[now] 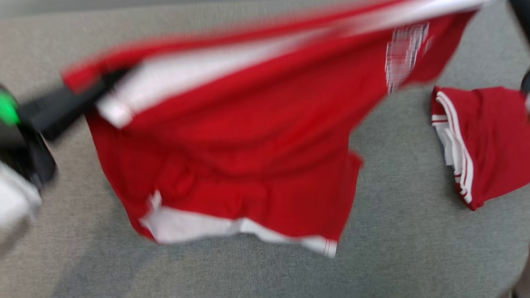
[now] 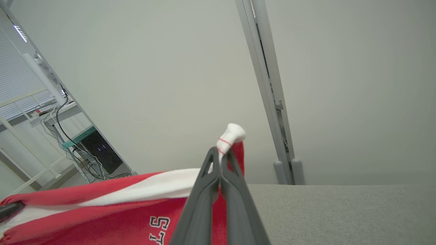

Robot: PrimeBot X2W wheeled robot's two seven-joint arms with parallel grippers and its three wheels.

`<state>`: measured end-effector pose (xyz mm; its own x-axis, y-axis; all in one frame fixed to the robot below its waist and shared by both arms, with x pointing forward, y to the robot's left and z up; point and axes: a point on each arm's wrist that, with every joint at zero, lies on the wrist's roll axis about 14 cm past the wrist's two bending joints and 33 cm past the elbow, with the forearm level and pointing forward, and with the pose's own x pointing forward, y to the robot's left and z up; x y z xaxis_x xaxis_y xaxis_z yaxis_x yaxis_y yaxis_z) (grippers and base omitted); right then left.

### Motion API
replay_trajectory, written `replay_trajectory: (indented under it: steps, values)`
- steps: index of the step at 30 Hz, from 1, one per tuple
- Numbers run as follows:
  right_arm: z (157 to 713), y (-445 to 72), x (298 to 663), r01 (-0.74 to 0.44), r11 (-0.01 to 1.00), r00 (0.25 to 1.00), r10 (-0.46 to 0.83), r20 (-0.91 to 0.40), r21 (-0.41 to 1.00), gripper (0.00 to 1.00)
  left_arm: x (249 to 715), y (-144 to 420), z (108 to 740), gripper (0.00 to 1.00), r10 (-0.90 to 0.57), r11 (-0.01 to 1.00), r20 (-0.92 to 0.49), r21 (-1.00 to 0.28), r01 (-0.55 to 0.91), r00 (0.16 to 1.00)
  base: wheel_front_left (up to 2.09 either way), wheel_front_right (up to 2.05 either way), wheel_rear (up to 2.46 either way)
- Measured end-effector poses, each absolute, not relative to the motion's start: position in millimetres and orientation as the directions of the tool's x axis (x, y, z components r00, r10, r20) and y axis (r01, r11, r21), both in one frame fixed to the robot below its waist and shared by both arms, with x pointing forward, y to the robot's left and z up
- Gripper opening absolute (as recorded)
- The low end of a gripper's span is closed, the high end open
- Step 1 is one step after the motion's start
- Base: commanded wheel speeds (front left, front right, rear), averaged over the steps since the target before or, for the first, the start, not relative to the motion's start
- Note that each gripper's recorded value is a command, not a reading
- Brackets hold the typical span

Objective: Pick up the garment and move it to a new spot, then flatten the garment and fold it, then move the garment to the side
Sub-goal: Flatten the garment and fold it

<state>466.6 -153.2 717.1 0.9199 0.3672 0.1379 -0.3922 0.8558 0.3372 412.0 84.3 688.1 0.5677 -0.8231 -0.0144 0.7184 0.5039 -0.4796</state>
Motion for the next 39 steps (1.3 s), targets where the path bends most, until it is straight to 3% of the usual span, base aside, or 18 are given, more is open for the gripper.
replay_trajectory:
  steps: [5,7,9,14,17,21,25,31,39]
  values:
    - [728.5,-158.8,557.1,-0.356,0.856,0.934,0.32,0.157,0.375,0.0,516.2,91.7,695.5,0.0,-0.758,0.584,-0.056,-0.503,0.637,0.65,0.0,0.0,0.0]
    - [744.3,-152.1,605.9,-0.358,0.854,0.929,0.288,0.231,0.377,0.0,580.5,95.7,698.9,0.0,-0.667,0.687,-0.061,-0.437,0.581,0.743,0.0,0.0,0.0]
    - [752.9,-147.6,633.1,-0.36,0.848,0.923,0.263,0.282,0.388,0.0,614.9,94.7,704.3,0.0,-0.617,0.734,-0.035,-0.387,0.559,0.786,0.0,0.0,0.0]
    - [757.2,-140.0,676.2,-0.356,0.84,0.909,0.211,0.358,0.409,0.0,666.6,77.9,720.8,0.0,-0.562,0.757,0.107,-0.334,0.562,0.82,0.0,0.0,0.0]
    - [734.0,-137.5,687.4,-0.338,0.83,0.922,0.199,0.331,0.444,0.0,679.1,72.7,699.6,0.0,-0.559,0.77,0.094,-0.31,0.558,0.824,0.0,0.0,0.0]
    - [676.9,-131.1,693.0,-0.307,0.798,0.944,0.186,0.273,0.519,0.0,686.8,63.2,637.2,0.0,-0.561,0.749,0.041,-0.399,0.528,0.827,0.0,0.0,0.0]
    - [584.3,-119.8,666.2,-0.245,0.793,0.969,0.197,0.147,0.558,0.0,654.5,56.9,551.8,0.0,-0.594,0.737,-0.095,-0.462,0.493,0.799,0.0,0.0,0.0]
    - [482.8,-127.4,570.2,-0.097,0.762,0.988,0.151,-0.03,0.64,0.0,553.4,61.8,474.0,0.0,-0.634,0.686,-0.187,-0.583,0.435,0.75,0.0,0.0,0.0]
    - [466.6,-149.3,440.6,-0.002,0.714,0.99,0.102,-0.101,0.7,0.0,414.3,57.3,459.5,0.0,-0.671,0.613,-0.199,-0.691,0.384,0.714,0.0,0.0,0.0]
